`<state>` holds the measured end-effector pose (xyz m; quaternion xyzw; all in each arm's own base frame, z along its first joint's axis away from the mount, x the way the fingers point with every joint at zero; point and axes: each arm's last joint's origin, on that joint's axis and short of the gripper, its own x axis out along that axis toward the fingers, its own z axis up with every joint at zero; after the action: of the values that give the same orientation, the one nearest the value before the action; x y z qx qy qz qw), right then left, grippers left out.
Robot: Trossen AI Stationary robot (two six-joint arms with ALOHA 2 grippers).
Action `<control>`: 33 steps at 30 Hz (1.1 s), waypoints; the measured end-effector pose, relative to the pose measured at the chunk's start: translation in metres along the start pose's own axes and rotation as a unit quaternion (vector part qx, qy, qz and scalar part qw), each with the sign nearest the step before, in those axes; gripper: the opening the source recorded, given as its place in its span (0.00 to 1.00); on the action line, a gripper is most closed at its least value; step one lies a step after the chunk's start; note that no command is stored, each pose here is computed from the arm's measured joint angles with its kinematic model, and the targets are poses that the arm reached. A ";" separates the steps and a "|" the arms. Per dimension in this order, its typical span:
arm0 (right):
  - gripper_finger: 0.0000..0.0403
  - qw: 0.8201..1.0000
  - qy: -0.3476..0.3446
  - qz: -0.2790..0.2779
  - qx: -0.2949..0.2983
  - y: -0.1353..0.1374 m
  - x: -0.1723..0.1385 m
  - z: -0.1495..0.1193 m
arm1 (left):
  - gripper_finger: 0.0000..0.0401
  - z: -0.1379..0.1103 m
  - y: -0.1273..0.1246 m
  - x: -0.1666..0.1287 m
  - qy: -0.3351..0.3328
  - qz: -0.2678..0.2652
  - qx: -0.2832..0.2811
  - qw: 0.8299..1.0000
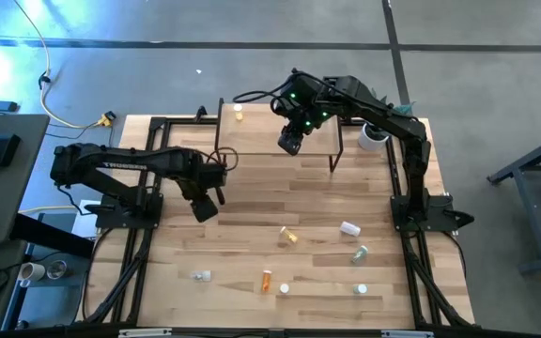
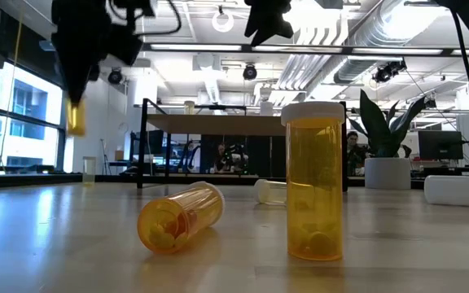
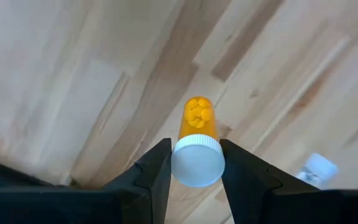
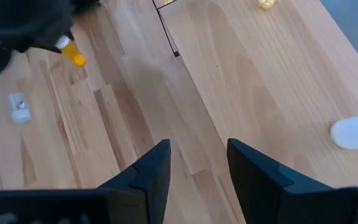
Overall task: Pick and place medicine bottles onto shelf by color
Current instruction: Put the top left orange pill bottle on the shelf
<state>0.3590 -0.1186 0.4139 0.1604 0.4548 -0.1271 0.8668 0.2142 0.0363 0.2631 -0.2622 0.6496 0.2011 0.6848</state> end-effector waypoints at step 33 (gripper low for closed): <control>0.37 0.990 -0.018 -0.121 0.067 -0.084 -0.014 0.004 | 0.29 0.034 0.110 -0.193 -0.350 0.100 -0.062 0.929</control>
<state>0.3235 -0.1959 0.4138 0.1595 0.4460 -0.2640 0.8402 0.1587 0.1560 0.4451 -0.1509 0.3773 0.3877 0.8274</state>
